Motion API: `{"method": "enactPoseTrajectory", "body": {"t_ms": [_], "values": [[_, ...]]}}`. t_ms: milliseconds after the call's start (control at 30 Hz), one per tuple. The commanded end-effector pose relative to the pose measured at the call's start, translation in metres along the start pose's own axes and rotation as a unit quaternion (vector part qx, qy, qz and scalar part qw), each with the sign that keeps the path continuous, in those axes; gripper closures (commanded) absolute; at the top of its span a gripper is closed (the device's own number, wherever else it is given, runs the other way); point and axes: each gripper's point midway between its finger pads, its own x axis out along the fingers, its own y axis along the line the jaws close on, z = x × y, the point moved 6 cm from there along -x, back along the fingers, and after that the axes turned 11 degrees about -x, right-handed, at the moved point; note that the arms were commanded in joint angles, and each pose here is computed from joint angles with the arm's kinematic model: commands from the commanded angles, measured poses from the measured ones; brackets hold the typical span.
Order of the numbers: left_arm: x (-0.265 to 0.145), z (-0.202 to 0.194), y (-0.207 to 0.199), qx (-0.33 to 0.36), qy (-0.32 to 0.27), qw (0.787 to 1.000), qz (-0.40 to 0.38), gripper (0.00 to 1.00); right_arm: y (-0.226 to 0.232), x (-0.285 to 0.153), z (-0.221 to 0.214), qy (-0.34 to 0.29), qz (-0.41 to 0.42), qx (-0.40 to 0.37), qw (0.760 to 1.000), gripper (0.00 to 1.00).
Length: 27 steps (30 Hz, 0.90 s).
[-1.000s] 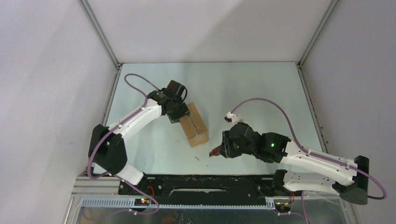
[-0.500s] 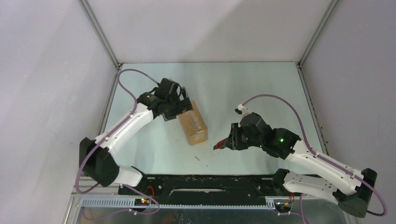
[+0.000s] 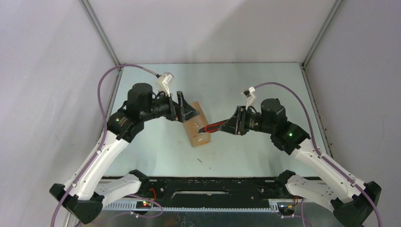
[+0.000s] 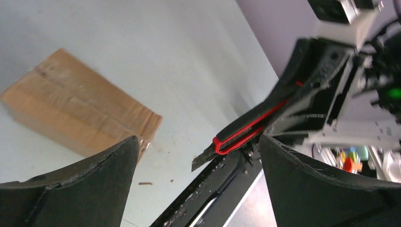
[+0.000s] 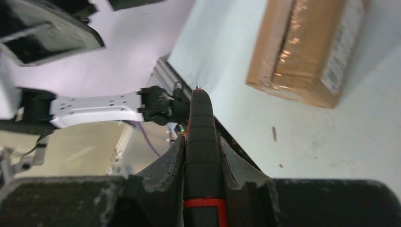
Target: Unpack the express box
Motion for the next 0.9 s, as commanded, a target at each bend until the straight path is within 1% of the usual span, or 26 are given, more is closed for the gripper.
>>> {"method": "enactPoseTrajectory", "body": {"t_ms": [0, 167, 300, 500, 600, 667, 733, 867], "values": [[-0.003, -0.015, -0.013, 0.079, 0.052, 0.990, -0.101, 0.00, 0.042, -0.015, 0.032, -0.050, 0.140, -0.052, 0.987, 1.00], [-0.002, -0.023, -0.019, 0.091, 0.083, 0.982, -0.145, 0.00, 0.048, -0.021, 0.033, -0.048, 0.172, -0.068, 0.982, 1.00], [-0.003, -0.032, -0.028, 0.090, 0.098, 0.970, -0.202, 0.00, 0.048, -0.022, 0.033, -0.046, 0.179, -0.073, 0.980, 1.00], [0.005, -0.047, -0.031, 0.076, 0.133, 0.959, -0.238, 0.00, 0.048, -0.020, 0.035, -0.043, 0.190, -0.072, 0.978, 1.00], [0.007, -0.051, -0.032, 0.071, 0.140, 0.955, -0.251, 0.01, 0.046, -0.021, 0.037, -0.044, 0.189, -0.071, 0.978, 1.00], [0.006, -0.052, -0.034, 0.066, 0.140, 0.952, -0.264, 0.03, 0.044, -0.021, 0.037, -0.042, 0.189, -0.071, 0.978, 1.00], [0.007, -0.052, -0.038, 0.064, 0.138, 0.948, -0.279, 0.07, 0.043, -0.020, 0.037, -0.041, 0.188, -0.070, 0.979, 1.00], [0.010, -0.053, -0.042, 0.058, 0.148, 0.945, -0.288, 0.21, 0.044, -0.020, 0.040, -0.047, 0.196, -0.078, 0.976, 1.00]]}}
